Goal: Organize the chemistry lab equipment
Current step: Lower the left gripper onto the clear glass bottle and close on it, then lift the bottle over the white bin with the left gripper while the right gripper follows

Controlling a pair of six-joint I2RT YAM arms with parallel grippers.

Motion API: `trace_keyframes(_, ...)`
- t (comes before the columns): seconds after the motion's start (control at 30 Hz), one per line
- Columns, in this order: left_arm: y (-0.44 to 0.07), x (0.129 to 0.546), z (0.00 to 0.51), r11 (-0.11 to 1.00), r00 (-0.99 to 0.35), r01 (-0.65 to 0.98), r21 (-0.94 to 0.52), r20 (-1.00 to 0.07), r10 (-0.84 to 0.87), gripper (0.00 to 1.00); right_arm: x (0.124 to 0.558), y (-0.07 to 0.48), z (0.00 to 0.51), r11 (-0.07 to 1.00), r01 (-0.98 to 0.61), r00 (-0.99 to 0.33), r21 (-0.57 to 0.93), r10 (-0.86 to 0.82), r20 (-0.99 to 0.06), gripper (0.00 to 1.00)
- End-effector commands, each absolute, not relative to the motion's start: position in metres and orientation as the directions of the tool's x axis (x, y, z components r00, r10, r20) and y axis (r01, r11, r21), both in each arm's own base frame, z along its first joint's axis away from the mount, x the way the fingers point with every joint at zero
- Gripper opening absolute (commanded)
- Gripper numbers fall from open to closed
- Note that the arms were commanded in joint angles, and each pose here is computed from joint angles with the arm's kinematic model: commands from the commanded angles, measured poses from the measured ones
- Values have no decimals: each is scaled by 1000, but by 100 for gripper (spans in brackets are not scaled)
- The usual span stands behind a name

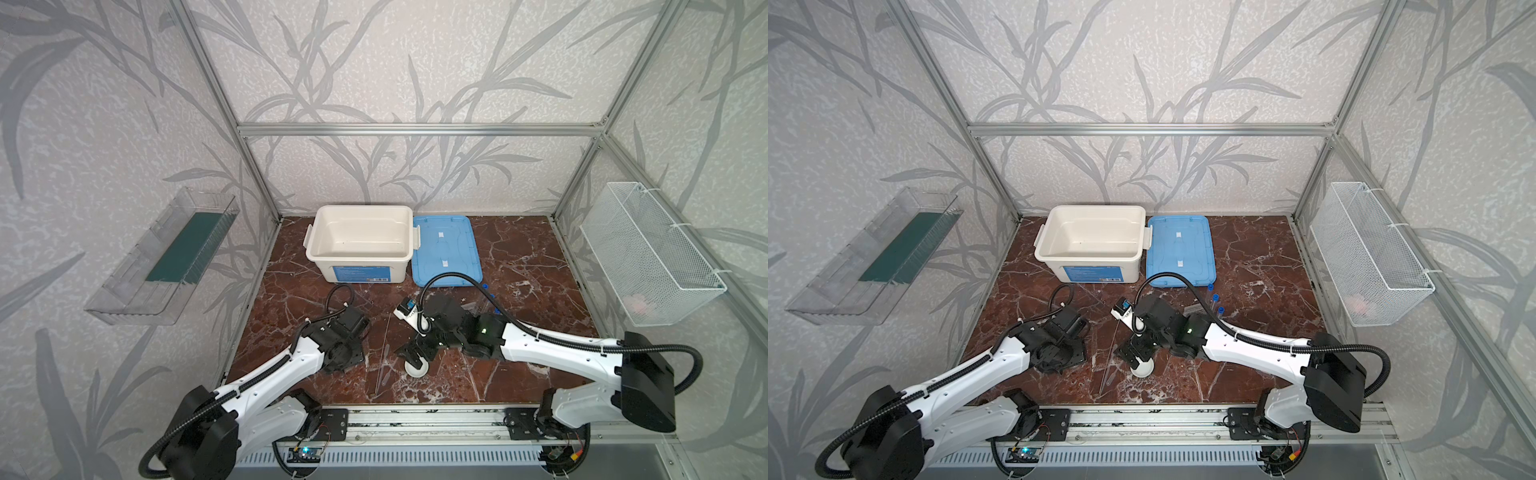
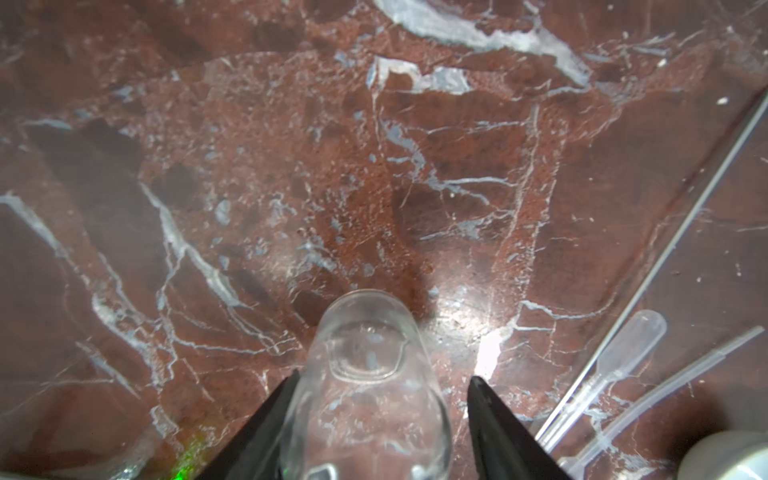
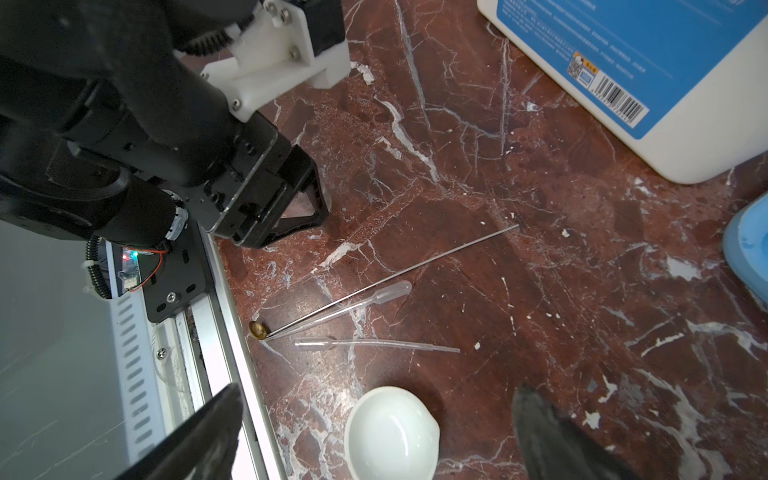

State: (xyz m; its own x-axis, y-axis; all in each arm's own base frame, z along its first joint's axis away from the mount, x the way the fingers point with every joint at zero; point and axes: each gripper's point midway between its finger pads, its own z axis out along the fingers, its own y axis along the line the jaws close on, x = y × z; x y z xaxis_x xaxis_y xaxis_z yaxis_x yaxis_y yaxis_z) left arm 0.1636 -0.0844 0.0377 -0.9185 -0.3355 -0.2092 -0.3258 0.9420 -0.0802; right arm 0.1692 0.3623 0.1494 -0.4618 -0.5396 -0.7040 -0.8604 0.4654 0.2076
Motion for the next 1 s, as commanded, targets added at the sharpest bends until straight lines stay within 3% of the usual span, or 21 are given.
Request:
trace_keyframes(0.0,-75,163,38,941,-916,-337,-37,-219,-337,61,169,368,165,458,-866,-442,202,-510,-737,99)
trace_keyframes(0.3,-78,166,34,937,-912,-345,-58,-214,-349,60,166,375,160,458,-869,-439,190,-532,-724,99)
trace_keyframes(0.47,-75,168,37,939,-912,-341,-43,-227,-342,50,167,378,158,459,-870,-435,182,-538,-722,99)
trace_keyframes(0.63,-77,169,42,940,-912,-338,-50,-228,-340,47,168,381,159,460,-870,-433,178,-538,-723,99)
trace_keyframes(0.83,-88,175,72,948,-919,-299,-106,-235,-316,40,179,380,177,497,-855,-418,150,-488,-766,99)
trace_keyframes(0.97,-96,190,115,951,-902,-257,-172,-311,-300,38,191,377,201,535,-835,-396,124,-429,-812,99)
